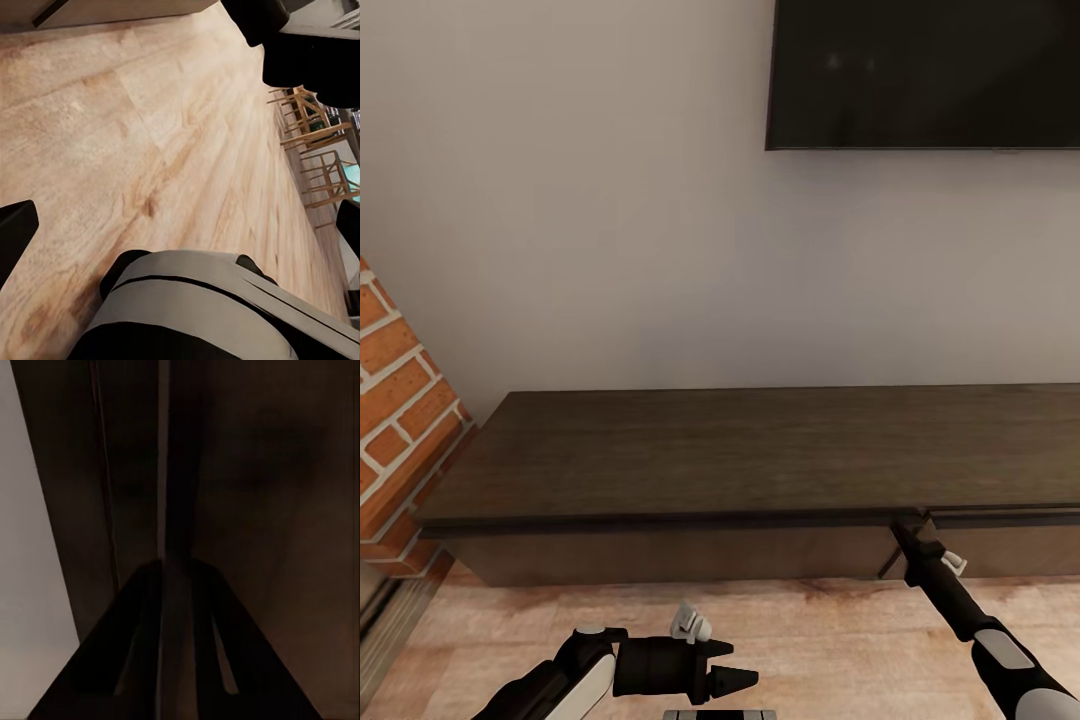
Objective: Place each of the two pumpkins and all three candles from the living room inside a cabinet in the living room (use any cabinet), then make sure every cabinet is closed, and position the cauldron so it is next to a table in the living room.
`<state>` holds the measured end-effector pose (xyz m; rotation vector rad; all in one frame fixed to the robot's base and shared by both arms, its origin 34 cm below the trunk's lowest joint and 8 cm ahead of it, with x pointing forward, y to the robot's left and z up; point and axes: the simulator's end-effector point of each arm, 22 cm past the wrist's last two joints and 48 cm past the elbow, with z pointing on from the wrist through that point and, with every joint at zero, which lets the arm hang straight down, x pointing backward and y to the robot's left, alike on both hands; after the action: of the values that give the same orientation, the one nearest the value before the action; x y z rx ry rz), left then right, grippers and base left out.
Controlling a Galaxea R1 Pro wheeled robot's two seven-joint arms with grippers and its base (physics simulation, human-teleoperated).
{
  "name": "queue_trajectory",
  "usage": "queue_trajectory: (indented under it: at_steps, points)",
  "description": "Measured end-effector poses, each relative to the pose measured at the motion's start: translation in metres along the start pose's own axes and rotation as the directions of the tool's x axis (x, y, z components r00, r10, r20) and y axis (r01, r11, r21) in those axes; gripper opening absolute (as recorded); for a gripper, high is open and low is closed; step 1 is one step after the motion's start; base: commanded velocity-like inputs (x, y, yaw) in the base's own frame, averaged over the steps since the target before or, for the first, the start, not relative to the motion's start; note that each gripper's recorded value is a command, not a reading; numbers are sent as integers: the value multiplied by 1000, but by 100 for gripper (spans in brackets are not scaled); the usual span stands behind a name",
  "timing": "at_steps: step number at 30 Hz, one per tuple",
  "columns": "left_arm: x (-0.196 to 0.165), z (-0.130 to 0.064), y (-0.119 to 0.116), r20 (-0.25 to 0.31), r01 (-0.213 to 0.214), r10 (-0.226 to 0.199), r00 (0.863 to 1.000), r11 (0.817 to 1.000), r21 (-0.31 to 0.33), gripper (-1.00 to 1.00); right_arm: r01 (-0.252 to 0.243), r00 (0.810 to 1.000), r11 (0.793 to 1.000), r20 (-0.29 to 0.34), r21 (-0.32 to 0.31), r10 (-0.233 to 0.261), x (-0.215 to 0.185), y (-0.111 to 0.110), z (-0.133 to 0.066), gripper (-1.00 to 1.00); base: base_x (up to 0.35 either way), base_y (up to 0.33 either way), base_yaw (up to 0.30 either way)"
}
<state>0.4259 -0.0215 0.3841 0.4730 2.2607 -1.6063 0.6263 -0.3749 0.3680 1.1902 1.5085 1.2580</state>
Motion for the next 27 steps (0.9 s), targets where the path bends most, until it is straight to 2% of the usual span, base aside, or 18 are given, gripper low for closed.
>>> queue_trajectory:
  at_steps: [27]
  points:
    - [-1,0,-1,2,-3,3,1000,1000,2,100,5,1000,1000,-9,7,-5,0,-1,0,-100,0,0,0]
